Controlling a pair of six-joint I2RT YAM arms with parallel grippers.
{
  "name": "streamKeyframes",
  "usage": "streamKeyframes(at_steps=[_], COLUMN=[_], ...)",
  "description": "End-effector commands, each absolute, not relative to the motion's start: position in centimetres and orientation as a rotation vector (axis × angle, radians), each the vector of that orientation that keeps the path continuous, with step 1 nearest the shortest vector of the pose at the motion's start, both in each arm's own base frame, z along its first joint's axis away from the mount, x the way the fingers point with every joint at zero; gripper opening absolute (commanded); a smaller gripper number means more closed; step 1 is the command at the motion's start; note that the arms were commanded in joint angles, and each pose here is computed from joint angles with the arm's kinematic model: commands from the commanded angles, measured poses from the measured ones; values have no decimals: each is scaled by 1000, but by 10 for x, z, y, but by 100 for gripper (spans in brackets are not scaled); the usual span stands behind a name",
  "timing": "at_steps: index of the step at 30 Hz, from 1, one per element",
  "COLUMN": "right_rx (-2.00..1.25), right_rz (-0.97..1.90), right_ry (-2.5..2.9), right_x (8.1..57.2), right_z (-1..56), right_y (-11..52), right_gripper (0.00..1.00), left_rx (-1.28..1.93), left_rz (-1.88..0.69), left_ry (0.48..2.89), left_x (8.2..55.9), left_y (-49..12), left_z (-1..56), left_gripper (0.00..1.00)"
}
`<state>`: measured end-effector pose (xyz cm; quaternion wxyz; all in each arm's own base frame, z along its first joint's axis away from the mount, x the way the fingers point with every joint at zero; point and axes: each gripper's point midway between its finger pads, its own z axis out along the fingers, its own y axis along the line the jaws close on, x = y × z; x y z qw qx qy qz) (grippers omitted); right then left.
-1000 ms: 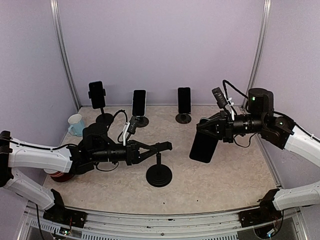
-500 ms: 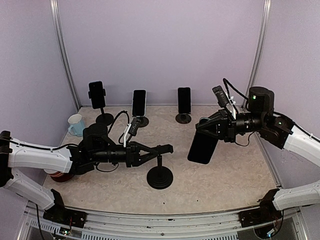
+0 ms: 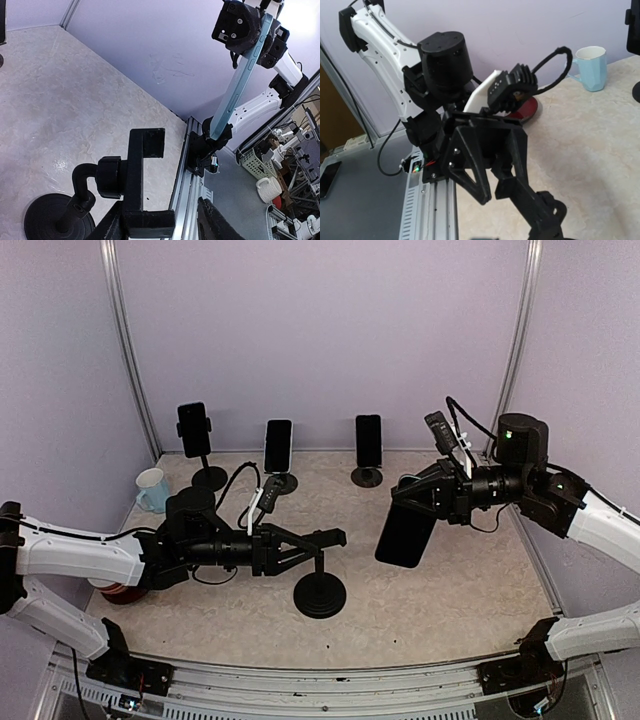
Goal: Place the phone on the phone stand
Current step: Pick up the phone stand from the center of the board.
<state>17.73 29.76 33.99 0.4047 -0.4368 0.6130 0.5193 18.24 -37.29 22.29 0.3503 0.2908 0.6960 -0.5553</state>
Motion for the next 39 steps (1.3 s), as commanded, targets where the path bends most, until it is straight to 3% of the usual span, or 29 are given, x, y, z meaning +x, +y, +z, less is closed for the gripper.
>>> streamKeyframes(at_steps=[1,29,39], right_rx=[-1099,-1103,-1107], right_rz=[1300,1311,1310], right_ry=[1494,1521,1527], right_x=[175,182,183], right_z=[351,341,340], right_y=[295,301,302], right_gripper=[0,0,0], left_rx=[764,766,762], left_rz=[-1451,-1459,-1467], left_ry=[1733,1733,1731], left_x=[183,181,182], left_y=[-375,-364,-363], left_z=[240,234,234], left_gripper=[46,37,23])
